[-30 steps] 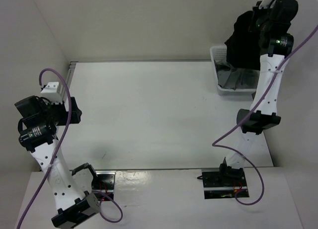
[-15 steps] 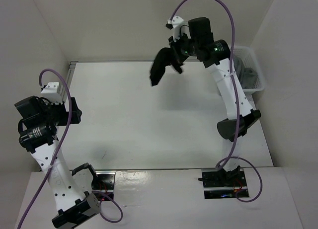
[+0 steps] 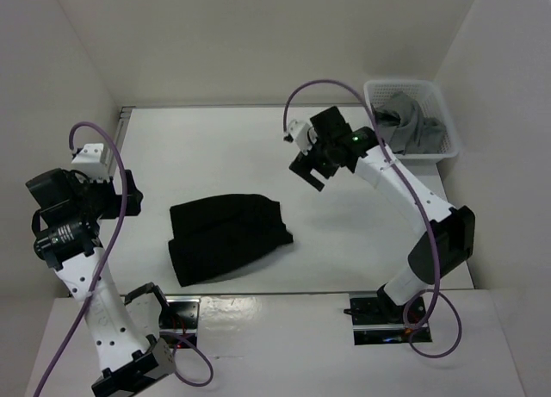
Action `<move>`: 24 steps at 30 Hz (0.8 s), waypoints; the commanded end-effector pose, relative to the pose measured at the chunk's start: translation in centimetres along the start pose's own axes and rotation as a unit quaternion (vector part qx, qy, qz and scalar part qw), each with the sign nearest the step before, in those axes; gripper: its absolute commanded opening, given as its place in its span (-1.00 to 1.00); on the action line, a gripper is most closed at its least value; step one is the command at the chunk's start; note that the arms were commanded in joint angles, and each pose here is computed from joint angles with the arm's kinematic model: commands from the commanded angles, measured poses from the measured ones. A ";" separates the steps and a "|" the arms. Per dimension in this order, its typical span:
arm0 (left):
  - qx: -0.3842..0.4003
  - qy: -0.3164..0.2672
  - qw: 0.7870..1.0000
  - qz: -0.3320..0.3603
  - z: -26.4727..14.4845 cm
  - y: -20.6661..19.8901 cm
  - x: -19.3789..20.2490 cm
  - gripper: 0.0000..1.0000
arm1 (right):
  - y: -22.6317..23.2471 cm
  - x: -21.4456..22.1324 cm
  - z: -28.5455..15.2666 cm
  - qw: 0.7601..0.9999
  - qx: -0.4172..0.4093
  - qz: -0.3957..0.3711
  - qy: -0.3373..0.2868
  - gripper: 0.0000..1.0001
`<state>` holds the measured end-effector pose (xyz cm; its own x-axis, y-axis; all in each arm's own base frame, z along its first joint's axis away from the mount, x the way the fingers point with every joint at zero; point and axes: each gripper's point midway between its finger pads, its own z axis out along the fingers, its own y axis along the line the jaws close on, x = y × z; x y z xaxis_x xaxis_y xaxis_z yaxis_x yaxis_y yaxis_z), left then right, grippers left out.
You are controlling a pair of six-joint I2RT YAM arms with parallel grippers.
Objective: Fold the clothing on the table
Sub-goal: Move the skirt to the center of the board
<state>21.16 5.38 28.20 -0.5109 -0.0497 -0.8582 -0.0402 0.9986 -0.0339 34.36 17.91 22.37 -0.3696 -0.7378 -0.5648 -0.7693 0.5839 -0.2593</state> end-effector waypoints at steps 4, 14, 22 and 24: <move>0.050 -0.012 0.998 0.033 0.4 -1.5 -0.6 1.00 | -2.9 5.6 2.4 0.987 0.122 0.006 0.109 0.94; 0.125 0.034 0.990 0.047 2.4 -3.3 0.4 1.00 | 3.5 5.4 0.4 0.998 -0.035 0.021 0.057 0.94; 0.028 0.109 0.994 -0.015 5.0 1.0 1.6 1.00 | 7.6 2.9 1.8 0.986 -0.164 0.025 0.028 0.94; 0.017 0.131 0.991 -0.027 6.0 1.8 2.2 1.00 | 8.4 2.9 3.4 0.983 -0.175 0.017 0.048 0.94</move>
<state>24.44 5.49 22.92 -0.7056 -0.0648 -0.7056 0.0371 0.9911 -0.1282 29.31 19.30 16.45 -0.4397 -0.7528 -0.4899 -0.8530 0.5207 -0.0346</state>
